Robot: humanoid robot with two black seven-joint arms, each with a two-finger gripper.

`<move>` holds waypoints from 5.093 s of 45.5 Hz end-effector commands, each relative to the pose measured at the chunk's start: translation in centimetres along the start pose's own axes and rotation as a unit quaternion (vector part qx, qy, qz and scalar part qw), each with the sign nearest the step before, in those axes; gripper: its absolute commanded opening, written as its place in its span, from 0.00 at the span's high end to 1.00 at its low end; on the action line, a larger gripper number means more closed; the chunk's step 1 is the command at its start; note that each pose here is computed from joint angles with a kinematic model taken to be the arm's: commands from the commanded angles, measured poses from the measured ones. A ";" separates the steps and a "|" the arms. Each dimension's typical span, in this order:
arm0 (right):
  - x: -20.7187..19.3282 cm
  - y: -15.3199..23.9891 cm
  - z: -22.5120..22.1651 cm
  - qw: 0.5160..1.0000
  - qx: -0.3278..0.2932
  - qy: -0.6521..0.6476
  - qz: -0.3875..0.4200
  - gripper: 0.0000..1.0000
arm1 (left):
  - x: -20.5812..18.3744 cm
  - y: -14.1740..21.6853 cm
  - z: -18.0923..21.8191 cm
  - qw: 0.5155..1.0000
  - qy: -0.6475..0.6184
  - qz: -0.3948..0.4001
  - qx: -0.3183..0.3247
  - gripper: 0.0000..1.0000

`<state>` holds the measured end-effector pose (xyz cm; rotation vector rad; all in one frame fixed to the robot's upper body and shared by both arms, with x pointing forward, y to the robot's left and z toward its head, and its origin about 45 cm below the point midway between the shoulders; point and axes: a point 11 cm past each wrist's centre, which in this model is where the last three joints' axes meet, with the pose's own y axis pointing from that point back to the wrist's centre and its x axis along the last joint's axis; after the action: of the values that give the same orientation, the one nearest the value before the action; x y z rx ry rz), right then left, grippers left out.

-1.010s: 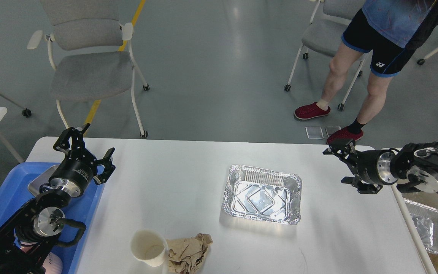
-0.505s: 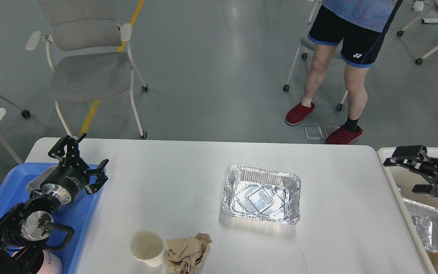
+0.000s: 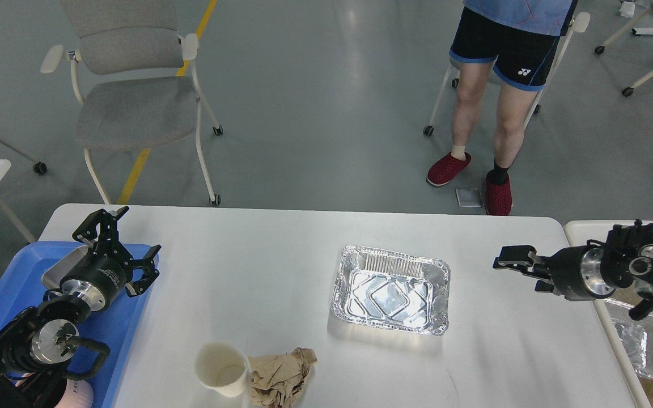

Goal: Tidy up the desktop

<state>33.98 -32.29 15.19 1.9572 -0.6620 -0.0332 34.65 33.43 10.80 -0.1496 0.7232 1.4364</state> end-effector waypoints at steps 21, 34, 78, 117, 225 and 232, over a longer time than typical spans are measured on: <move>-6.1 -8.4 -2.6 0.998 0.006 -0.012 -0.063 0.00 | 0.8 0.1 -0.7 1.000 -0.002 0.015 0.009 0.03; -6.1 -10.0 -3.3 0.999 -0.002 -0.003 -0.045 0.12 | 0.8 0.1 -0.8 1.000 -0.004 0.016 0.010 0.03; -3.2 -7.6 -4.2 0.999 0.026 -0.009 -0.021 1.00 | 0.8 0.0 -1.2 1.000 -0.001 0.017 0.012 0.03; 7.8 10.9 -4.2 0.996 0.076 0.024 0.035 1.00 | -0.7 -0.5 -0.3 1.000 0.008 -0.027 -0.008 0.03; 5.0 6.4 -4.0 0.996 0.085 -0.001 0.006 1.00 | -5.6 10.7 -10.1 0.710 -0.490 -0.226 0.451 0.99; 4.9 6.3 -4.0 0.996 0.085 -0.001 0.005 1.00 | -5.3 10.9 -9.6 0.703 -0.498 -0.222 0.456 1.00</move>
<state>36.67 -33.39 23.76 2.1168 -0.6954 0.0290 21.10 25.48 9.35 1.0861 0.3503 0.3950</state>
